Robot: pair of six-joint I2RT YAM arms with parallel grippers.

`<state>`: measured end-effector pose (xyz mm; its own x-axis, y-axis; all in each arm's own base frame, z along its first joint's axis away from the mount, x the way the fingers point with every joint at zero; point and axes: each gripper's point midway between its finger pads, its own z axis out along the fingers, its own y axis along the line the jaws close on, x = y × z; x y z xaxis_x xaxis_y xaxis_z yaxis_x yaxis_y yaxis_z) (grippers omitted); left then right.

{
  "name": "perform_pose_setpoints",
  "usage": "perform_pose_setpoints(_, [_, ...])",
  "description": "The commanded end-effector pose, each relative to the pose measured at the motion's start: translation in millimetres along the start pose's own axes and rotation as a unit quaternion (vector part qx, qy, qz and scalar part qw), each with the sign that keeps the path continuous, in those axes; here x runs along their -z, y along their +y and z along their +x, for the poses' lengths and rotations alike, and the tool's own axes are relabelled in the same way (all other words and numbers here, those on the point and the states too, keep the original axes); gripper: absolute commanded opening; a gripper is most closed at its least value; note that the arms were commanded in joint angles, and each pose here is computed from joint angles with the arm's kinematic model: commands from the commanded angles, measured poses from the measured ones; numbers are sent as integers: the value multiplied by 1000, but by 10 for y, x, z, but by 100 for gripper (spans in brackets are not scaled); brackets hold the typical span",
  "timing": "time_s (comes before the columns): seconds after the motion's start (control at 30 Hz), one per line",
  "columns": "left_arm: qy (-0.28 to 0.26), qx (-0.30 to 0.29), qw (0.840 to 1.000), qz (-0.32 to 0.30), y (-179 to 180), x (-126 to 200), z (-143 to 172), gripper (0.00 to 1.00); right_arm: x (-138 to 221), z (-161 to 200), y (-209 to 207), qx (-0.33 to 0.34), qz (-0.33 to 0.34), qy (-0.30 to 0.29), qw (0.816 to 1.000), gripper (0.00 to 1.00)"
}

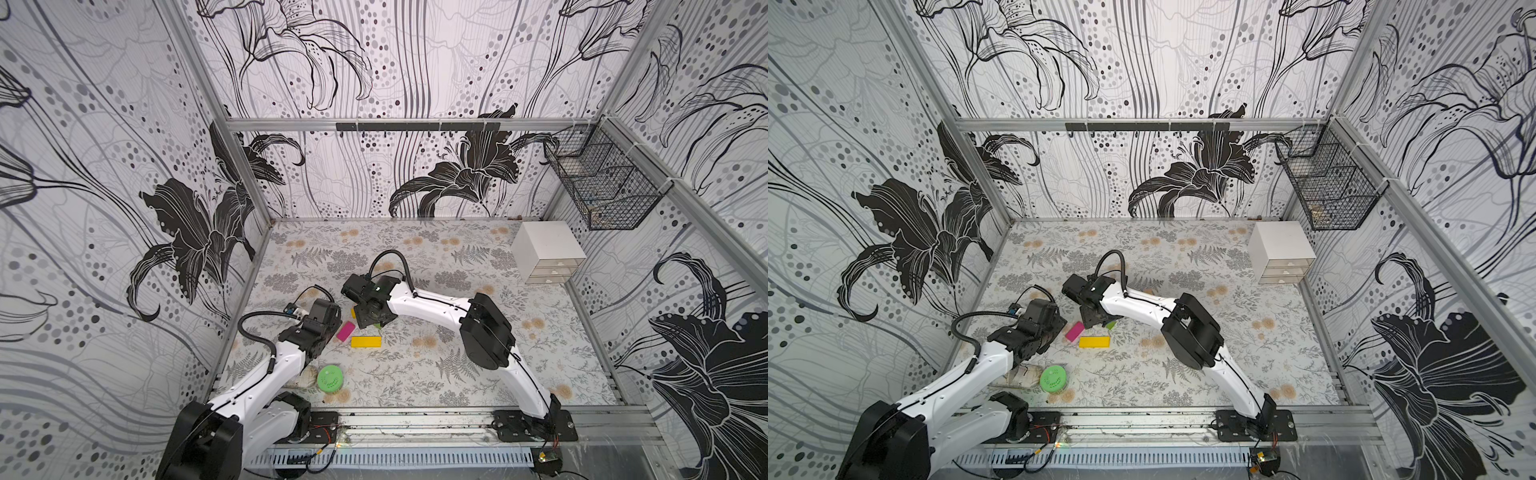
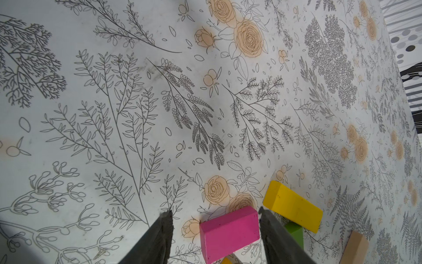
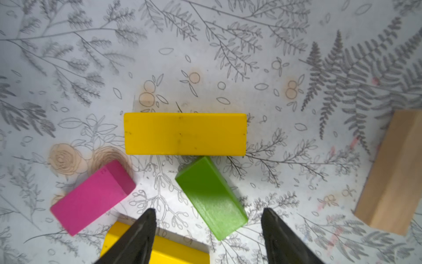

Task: Assemble the letter h with building blocks
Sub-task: Pick up the building block from the center of the board.

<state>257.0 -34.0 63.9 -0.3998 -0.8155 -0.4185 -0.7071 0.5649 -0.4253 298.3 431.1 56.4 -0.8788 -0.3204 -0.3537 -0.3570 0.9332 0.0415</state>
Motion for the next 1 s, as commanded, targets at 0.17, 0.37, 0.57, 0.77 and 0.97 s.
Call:
perform_pose_setpoints(0.17, [3,-3,1000,5,-17,-43,12,63,-248,81,11,38,-26,41,998,69])
perform_pose_setpoints(0.37, [11,-4,1000,2,-4,-95,58,63,-276,58,-7,37,-13,40,998,76])
perform_pose_setpoints(0.57, [16,-8,1000,5,-25,-107,80,63,-347,-22,-184,5,60,44,997,80])
perform_pose_setpoints(0.77, [19,-14,1000,6,-31,-114,92,63,-364,-40,-248,-49,92,49,993,81])
perform_pose_setpoints(0.97, [23,-18,1000,6,-43,-129,106,62,-329,53,-354,-66,120,63,989,80])
